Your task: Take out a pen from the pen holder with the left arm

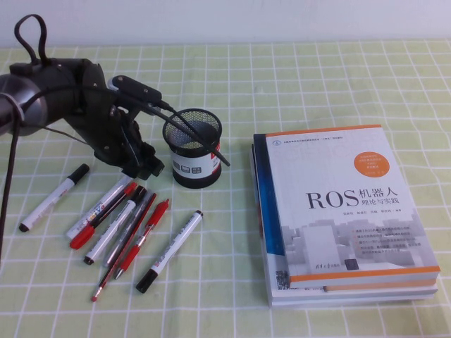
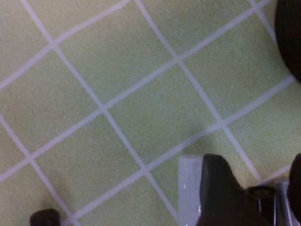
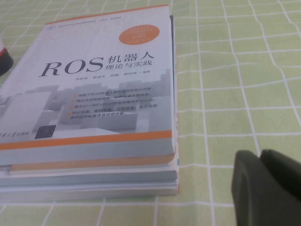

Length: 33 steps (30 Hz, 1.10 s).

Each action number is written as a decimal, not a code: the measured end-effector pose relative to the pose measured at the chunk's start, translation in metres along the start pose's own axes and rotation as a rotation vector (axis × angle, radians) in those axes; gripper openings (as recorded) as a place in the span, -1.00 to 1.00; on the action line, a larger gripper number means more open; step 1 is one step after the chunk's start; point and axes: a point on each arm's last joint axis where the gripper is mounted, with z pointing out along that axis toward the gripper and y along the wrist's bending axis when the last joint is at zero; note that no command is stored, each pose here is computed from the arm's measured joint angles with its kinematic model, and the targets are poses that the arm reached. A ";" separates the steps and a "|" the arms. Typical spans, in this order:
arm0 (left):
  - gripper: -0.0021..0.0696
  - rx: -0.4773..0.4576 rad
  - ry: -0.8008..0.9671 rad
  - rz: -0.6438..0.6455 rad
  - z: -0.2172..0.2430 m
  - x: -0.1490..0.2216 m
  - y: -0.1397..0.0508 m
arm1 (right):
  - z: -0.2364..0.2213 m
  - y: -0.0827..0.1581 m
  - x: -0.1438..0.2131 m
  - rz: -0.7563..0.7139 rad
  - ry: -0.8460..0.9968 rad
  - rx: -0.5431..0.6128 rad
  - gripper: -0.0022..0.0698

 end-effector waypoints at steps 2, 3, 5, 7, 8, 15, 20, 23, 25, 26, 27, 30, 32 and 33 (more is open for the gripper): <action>-0.13 -0.003 -0.008 0.001 -0.004 -0.001 0.000 | 0.000 0.000 0.000 0.000 0.000 0.000 -0.97; -0.13 -0.007 -0.017 0.001 -0.008 -0.001 0.000 | 0.000 0.000 0.000 0.000 0.000 0.000 -0.97; -0.17 -0.017 -0.044 -0.011 -0.023 -0.003 -0.001 | 0.000 0.000 0.000 0.000 0.000 0.000 -0.97; -0.34 -0.031 -0.086 -0.037 -0.044 -0.004 -0.004 | 0.000 0.000 0.000 0.000 0.000 0.000 -0.97; -0.45 -0.040 -0.113 -0.049 -0.054 -0.002 -0.006 | 0.000 0.000 0.000 0.000 0.000 0.000 -0.97; -0.92 -0.108 -0.385 -0.115 -0.131 0.050 -0.038 | 0.000 0.000 0.000 0.000 0.000 0.000 -0.97; -0.94 -0.126 -0.490 -0.172 -0.164 0.104 -0.062 | 0.000 0.000 0.000 0.000 0.000 0.000 -0.97; -0.94 -0.149 -0.600 -0.201 -0.184 0.139 -0.077 | 0.000 0.000 0.000 0.000 0.000 0.000 -0.97; -0.94 -0.165 -0.685 -0.215 -0.197 0.160 -0.086 | 0.000 0.000 0.000 0.000 0.000 0.000 -0.97; -0.94 -0.170 -0.715 -0.225 -0.198 0.172 -0.091 | 0.000 0.000 0.000 0.000 0.000 0.000 -0.97; -0.94 -0.171 -0.743 -0.239 -0.200 0.179 -0.094 | 0.000 0.000 0.000 0.000 0.000 0.000 -0.97; -0.94 -0.174 -0.813 -0.274 -0.203 0.201 -0.102 | 0.000 0.000 0.000 0.000 0.000 0.000 -0.97; -0.94 -0.174 -0.832 -0.282 -0.202 0.211 -0.106 | 0.000 0.000 0.000 0.000 0.000 0.000 -0.97; -0.94 -0.173 -0.832 -0.283 -0.200 0.216 -0.108 | 0.000 0.000 0.000 0.000 0.000 0.000 -0.97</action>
